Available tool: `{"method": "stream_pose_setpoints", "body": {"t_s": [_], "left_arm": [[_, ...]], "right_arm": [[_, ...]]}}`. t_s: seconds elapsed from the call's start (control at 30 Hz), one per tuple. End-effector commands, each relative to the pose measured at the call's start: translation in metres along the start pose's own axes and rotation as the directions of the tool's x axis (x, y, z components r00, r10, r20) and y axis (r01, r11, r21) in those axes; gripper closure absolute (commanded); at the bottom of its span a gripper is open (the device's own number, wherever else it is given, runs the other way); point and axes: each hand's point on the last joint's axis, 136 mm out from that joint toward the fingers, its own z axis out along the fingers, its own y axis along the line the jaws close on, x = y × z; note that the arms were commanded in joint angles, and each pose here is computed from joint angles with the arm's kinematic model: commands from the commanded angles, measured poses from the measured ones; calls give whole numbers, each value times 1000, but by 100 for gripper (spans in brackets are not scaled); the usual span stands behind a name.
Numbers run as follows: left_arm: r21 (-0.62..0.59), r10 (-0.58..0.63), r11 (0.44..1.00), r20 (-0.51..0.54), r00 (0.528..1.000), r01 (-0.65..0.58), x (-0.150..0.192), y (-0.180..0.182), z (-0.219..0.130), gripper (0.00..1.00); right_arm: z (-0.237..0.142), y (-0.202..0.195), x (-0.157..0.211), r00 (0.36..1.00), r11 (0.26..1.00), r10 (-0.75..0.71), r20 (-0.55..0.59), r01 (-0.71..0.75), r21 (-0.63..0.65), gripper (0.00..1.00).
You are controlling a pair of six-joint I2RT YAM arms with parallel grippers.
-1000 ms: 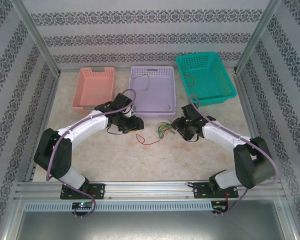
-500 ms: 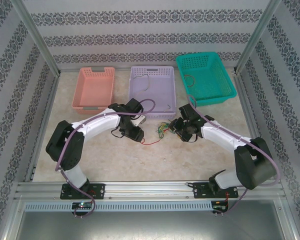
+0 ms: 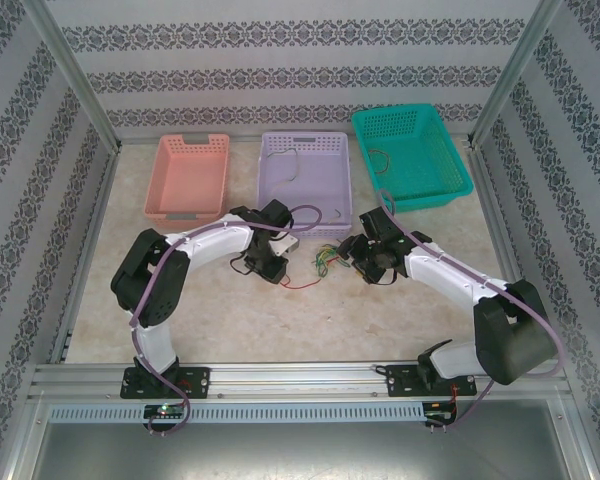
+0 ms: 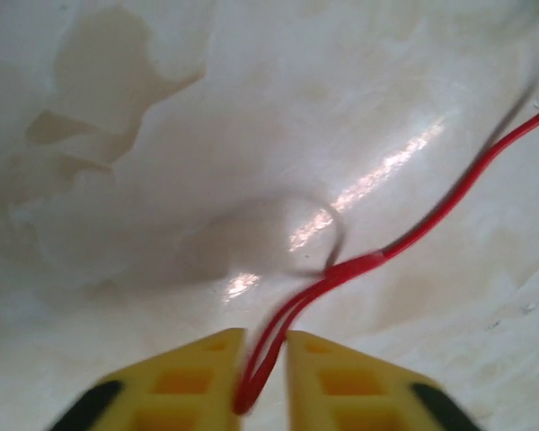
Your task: Untangle the cables
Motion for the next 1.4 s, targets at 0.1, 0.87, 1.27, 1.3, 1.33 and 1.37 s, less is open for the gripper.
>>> {"method": "stream_pose_setpoints", "body": {"t_s": [0.1, 0.87, 1.27, 1.3, 1.33, 1.37], "left_arm": [[53, 74, 996, 54, 996, -77, 6, -30, -11, 99], [14, 90, 995, 223, 971, -96, 10, -58, -65, 100], [19, -68, 998, 397, 915, 67, 24, -50, -118, 100], [19, -75, 997, 394, 916, 73, 27, -49, -117, 100], [14, -77, 997, 387, 919, 78, 31, -48, -116, 100], [6, -80, 996, 383, 920, 84, 33, -45, -116, 100]], "right_arm": [[2, 28, 3, 1000, 999, -15, -16, 15, -36, 34], [47, 31, 3, 998, 989, -57, -26, 60, 137, 72], [-21, -27, -65, 974, 984, 165, 155, -173, 44, 100], [-29, -34, -72, 967, 979, 194, 165, -201, 24, 100], [-36, -41, -79, 959, 974, 222, 174, -227, 11, 100], [-42, -47, -85, 952, 969, 244, 183, -248, 0, 100]]}}
